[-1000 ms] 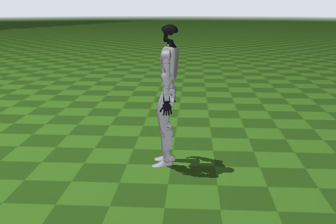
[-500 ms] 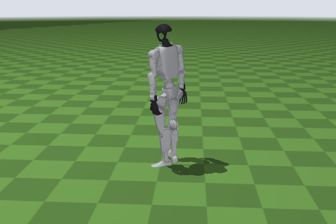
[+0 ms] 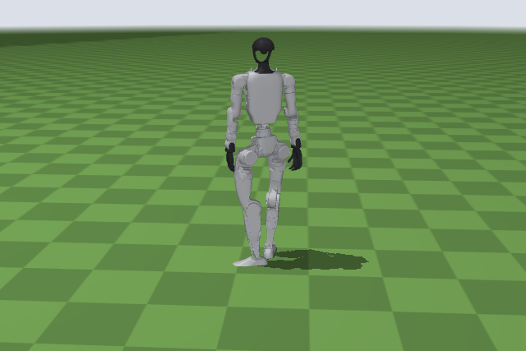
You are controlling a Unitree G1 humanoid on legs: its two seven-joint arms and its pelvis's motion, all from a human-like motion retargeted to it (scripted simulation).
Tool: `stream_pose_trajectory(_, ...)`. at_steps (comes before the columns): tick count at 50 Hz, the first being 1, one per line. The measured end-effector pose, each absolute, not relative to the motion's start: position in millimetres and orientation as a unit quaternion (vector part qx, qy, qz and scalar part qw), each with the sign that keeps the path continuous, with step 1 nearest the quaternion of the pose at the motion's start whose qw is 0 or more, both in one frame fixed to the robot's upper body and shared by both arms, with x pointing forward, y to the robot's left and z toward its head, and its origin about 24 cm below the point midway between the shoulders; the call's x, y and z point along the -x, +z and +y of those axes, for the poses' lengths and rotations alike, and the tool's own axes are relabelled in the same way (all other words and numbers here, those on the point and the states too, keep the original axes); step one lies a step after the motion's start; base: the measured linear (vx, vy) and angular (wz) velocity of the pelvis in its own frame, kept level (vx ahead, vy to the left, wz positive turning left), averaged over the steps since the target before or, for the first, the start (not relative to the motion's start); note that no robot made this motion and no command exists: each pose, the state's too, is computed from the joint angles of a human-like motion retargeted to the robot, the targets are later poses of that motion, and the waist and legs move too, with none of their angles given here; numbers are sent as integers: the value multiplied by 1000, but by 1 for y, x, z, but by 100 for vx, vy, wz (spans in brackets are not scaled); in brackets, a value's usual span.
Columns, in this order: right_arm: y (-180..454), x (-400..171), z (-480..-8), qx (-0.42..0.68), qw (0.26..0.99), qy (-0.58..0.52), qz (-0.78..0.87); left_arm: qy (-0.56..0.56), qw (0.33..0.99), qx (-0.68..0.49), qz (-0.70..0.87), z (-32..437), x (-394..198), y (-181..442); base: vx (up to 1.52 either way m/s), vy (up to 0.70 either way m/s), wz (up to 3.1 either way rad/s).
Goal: In place motions
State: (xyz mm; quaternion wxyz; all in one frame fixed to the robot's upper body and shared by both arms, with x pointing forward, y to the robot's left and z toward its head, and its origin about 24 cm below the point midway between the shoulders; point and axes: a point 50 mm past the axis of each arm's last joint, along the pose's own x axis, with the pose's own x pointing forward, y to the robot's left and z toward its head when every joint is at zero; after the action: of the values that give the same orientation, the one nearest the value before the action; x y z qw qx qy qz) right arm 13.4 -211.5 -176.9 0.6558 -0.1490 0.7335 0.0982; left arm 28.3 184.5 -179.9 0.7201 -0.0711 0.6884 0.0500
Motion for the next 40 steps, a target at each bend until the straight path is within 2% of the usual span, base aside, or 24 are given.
stream_pose_trajectory(12, -177, -48, -197, 163, 700, 138, 682, 53, 708, 59, 701, 186, -20, -180, -21, 8, -61)
stream_pose_trajectory(20, -177, -40, -202, 154, 685, 128, 701, 93, 710, 66, 695, 196, -16, -179, -15, 4, -81)
stream_pose_trajectory(29, -174, -36, -221, 191, 653, 124, 722, 97, 710, 89, 692, 185, -13, -181, -16, 7, -113)
stream_pose_trajectory(40, -176, -28, -212, 169, 653, 128, 727, 93, 663, 107, 735, 171, 24, -180, 1, -1, -82)
